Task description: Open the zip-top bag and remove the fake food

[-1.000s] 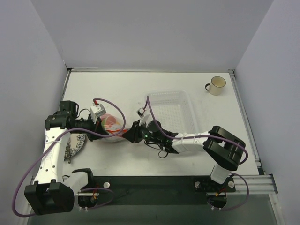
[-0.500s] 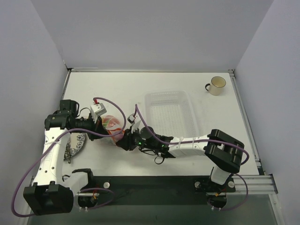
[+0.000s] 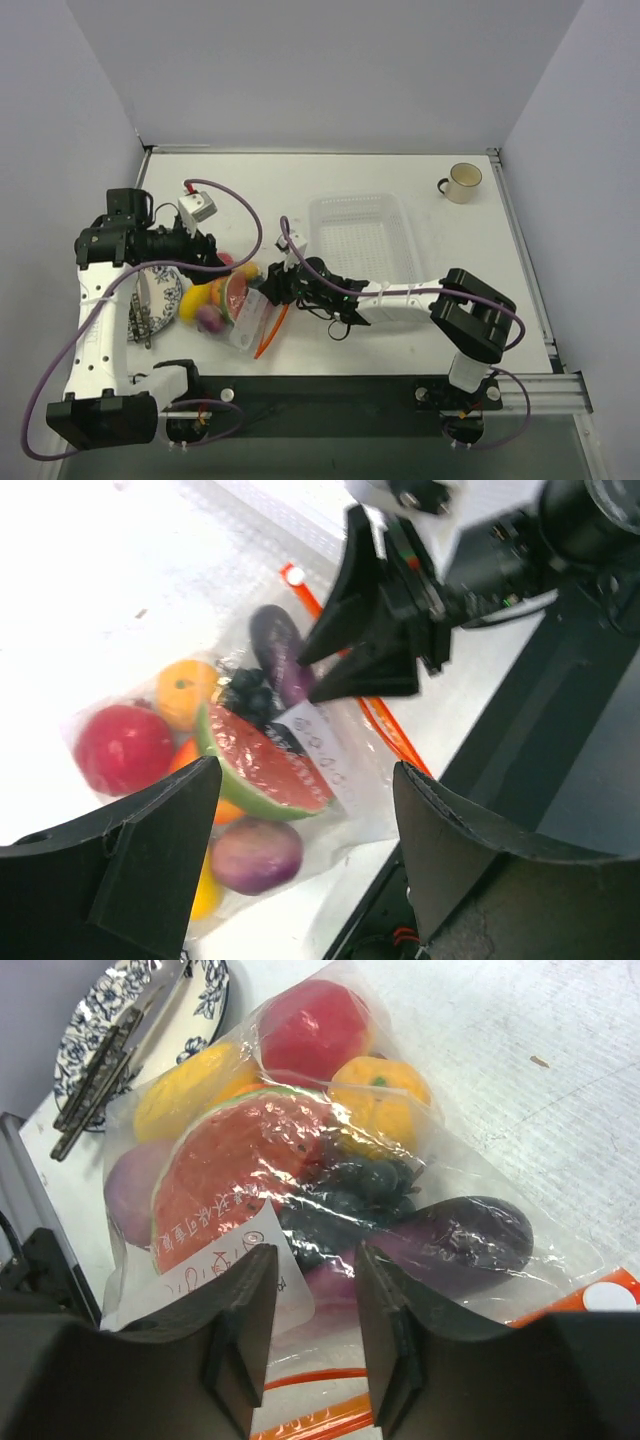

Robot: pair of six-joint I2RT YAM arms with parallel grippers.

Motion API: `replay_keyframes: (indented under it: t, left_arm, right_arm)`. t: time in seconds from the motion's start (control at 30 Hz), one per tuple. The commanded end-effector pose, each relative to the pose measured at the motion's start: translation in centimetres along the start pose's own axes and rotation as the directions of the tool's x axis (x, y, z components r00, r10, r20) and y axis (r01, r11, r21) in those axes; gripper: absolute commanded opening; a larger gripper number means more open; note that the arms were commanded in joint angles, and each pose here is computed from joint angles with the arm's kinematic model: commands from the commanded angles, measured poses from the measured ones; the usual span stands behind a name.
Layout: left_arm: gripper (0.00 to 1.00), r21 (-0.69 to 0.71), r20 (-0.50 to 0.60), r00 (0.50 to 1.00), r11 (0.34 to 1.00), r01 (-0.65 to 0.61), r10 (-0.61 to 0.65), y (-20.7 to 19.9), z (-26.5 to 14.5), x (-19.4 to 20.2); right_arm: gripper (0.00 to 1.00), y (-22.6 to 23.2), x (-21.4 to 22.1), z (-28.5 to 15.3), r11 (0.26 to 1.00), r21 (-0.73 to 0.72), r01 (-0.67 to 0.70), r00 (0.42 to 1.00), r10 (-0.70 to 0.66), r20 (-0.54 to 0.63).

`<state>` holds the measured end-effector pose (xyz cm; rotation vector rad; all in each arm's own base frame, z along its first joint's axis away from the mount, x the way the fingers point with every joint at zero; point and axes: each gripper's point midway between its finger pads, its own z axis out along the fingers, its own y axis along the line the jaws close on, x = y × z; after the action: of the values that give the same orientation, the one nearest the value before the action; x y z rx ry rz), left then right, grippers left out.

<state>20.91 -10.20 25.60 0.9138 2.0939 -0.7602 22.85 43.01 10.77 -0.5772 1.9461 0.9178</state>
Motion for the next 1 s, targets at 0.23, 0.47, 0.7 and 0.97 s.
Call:
replay_keyframes:
  t: [0.23,0.47,0.7,0.97]
  left_arm:
    - [0.57,-0.366,-0.226,0.93,0.91,0.195,-0.291,14.2,2.8,11.0]
    - [0.44,-0.368,-0.288,0.912,0.913,0.176,-0.292,14.2,3.5,14.1]
    - [0.44,-0.331,-0.291,0.918,0.928,0.169,-0.27,13.3,5.4,13.7]
    - [0.42,-0.331,-0.311,0.906,0.926,0.18,-0.288,14.2,7.2,14.6]
  right_arm:
    - [0.46,-0.1,1.7,-2.8,0.967,0.202,0.157,0.984,-0.136,-0.116]
    - [0.44,-0.5,1.9,-7.5,0.966,0.202,0.161,0.986,-0.15,-0.068]
    - [0.4,-0.9,2.7,-6.7,0.956,0.211,0.204,0.977,-0.186,-0.102]
    - [0.32,-1.3,4.0,-6.3,0.945,0.206,0.256,0.963,-0.23,-0.142]
